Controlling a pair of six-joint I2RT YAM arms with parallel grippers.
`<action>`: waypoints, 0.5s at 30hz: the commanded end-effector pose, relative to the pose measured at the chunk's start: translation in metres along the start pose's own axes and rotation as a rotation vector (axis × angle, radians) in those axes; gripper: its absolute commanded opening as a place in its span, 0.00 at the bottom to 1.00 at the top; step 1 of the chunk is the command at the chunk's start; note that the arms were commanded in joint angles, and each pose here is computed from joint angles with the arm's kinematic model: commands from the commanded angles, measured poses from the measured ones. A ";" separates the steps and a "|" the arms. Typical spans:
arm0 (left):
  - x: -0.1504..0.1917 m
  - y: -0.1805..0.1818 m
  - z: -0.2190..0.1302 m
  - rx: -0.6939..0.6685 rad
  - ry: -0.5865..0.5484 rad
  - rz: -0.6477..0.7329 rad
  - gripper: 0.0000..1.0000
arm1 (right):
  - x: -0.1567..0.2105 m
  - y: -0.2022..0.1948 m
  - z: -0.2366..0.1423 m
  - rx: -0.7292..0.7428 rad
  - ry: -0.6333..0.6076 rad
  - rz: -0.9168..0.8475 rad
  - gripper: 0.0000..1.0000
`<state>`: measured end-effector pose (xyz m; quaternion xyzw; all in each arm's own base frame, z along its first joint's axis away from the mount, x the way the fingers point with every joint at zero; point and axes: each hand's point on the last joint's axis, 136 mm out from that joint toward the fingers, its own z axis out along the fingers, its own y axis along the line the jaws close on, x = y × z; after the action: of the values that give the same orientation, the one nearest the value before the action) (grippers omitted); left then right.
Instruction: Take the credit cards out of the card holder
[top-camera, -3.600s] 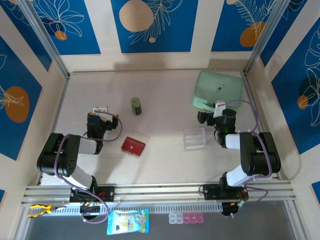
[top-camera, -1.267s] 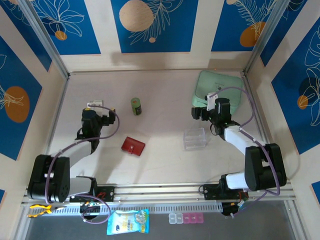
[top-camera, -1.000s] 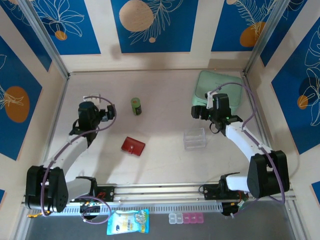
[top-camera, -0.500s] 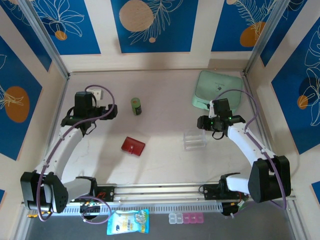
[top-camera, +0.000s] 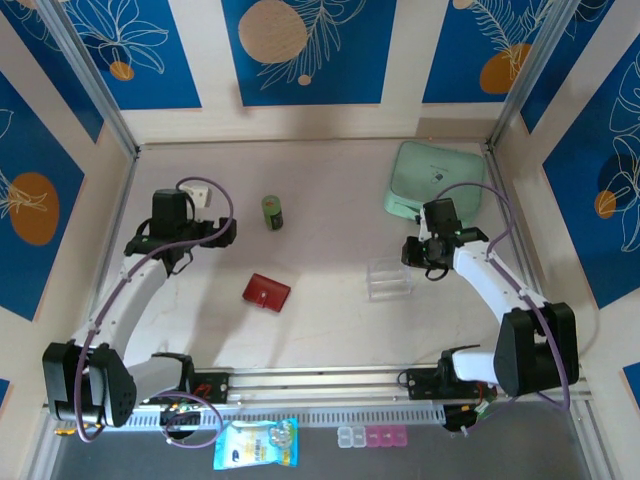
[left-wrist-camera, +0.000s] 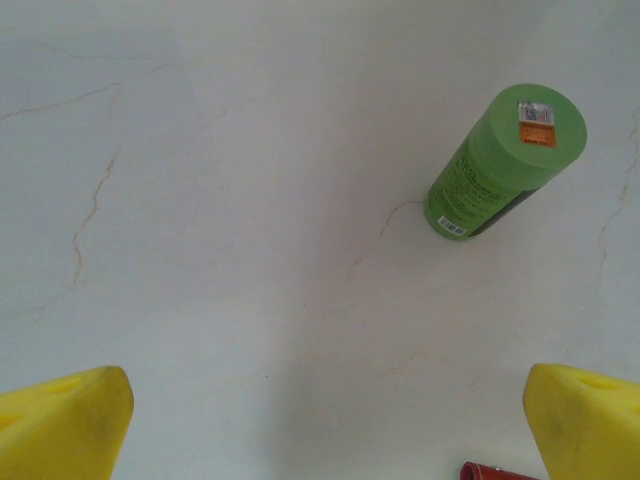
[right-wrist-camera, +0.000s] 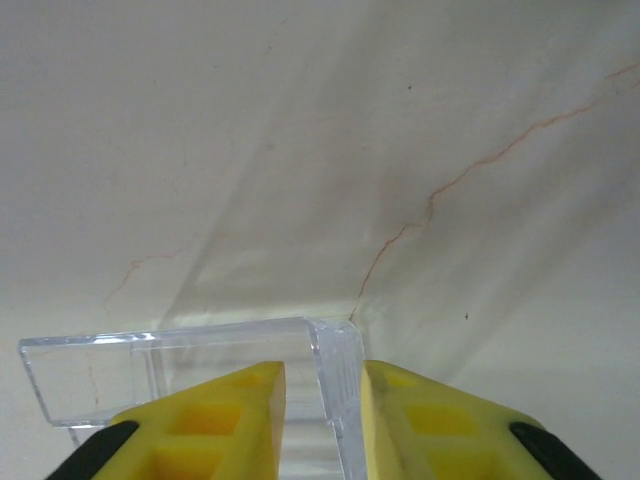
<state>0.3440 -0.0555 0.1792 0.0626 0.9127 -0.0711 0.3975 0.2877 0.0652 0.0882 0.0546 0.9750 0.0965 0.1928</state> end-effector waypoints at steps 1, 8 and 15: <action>-0.001 0.007 -0.003 -0.025 -0.018 0.026 1.00 | 0.005 0.001 0.004 -0.006 0.033 0.012 0.25; 0.000 0.006 -0.001 -0.023 -0.011 0.025 1.00 | 0.006 0.000 0.013 0.002 0.062 0.007 0.21; 0.000 0.005 -0.001 -0.018 -0.010 0.021 1.00 | 0.009 0.001 0.019 0.003 0.084 -0.003 0.19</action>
<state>0.3438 -0.0535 0.1775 0.0684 0.9132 -0.0622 0.3969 0.2854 0.0658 0.0657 0.0558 0.9824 0.0897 0.1540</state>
